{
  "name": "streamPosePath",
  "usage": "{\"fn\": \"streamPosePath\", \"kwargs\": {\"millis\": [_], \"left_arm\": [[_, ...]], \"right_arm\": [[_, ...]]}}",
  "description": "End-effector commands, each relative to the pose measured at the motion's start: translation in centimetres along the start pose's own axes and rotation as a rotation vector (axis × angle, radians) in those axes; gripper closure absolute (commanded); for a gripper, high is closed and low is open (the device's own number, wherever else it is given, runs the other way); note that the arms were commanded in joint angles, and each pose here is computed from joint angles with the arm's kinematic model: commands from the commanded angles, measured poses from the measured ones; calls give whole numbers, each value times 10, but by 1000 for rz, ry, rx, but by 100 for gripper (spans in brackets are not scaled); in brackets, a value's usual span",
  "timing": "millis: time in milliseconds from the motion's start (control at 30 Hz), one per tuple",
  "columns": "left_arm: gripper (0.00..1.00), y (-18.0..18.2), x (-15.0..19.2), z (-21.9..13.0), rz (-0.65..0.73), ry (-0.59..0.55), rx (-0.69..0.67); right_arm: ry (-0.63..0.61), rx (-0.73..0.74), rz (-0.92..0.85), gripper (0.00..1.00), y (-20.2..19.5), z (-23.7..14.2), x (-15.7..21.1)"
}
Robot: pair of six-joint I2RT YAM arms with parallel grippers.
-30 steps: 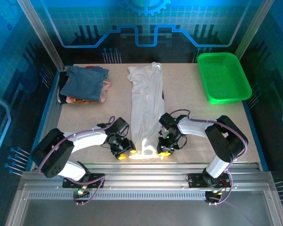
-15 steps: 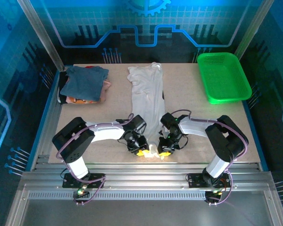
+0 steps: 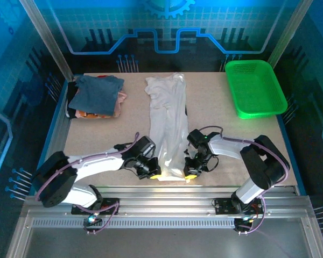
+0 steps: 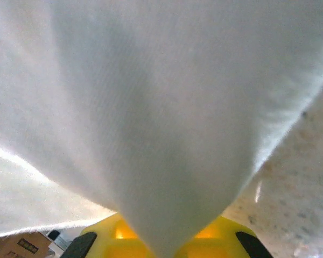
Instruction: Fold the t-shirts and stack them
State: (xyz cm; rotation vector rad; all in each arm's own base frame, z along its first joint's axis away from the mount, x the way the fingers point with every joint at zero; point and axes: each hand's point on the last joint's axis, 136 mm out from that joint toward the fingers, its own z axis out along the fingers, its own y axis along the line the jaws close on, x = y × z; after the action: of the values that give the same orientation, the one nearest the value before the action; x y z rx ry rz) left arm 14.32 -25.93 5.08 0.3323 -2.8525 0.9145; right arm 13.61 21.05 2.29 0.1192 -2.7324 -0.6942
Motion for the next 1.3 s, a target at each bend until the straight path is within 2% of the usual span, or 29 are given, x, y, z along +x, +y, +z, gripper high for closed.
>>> {"fn": "streamPosePath", "kwargs": {"millis": [0,300,500,700,800,1033,1267], "left_arm": [[100,32,13,-2,-64,9,-73],[100,26,22,-23,-59,-15,-33],[100,-9,8,-51,-37,-53,44],[100,-41,-40,-86,-59,-120,168],[100,-54,-67,-101,-34,-143,185],[100,-66,-132,-110,-41,-160,196],[100,-73,-181,-121,-48,-200,207]], "right_arm": [[20,52,51,100,-12,-6,16],[15,50,21,100,14,-17,31],[-101,80,-1,100,38,-65,13],[-177,95,-37,100,51,-107,-27],[-186,106,-50,100,52,-120,-52],[-240,133,-57,100,46,-149,-116],[-278,142,-58,100,41,-174,-169]]}}
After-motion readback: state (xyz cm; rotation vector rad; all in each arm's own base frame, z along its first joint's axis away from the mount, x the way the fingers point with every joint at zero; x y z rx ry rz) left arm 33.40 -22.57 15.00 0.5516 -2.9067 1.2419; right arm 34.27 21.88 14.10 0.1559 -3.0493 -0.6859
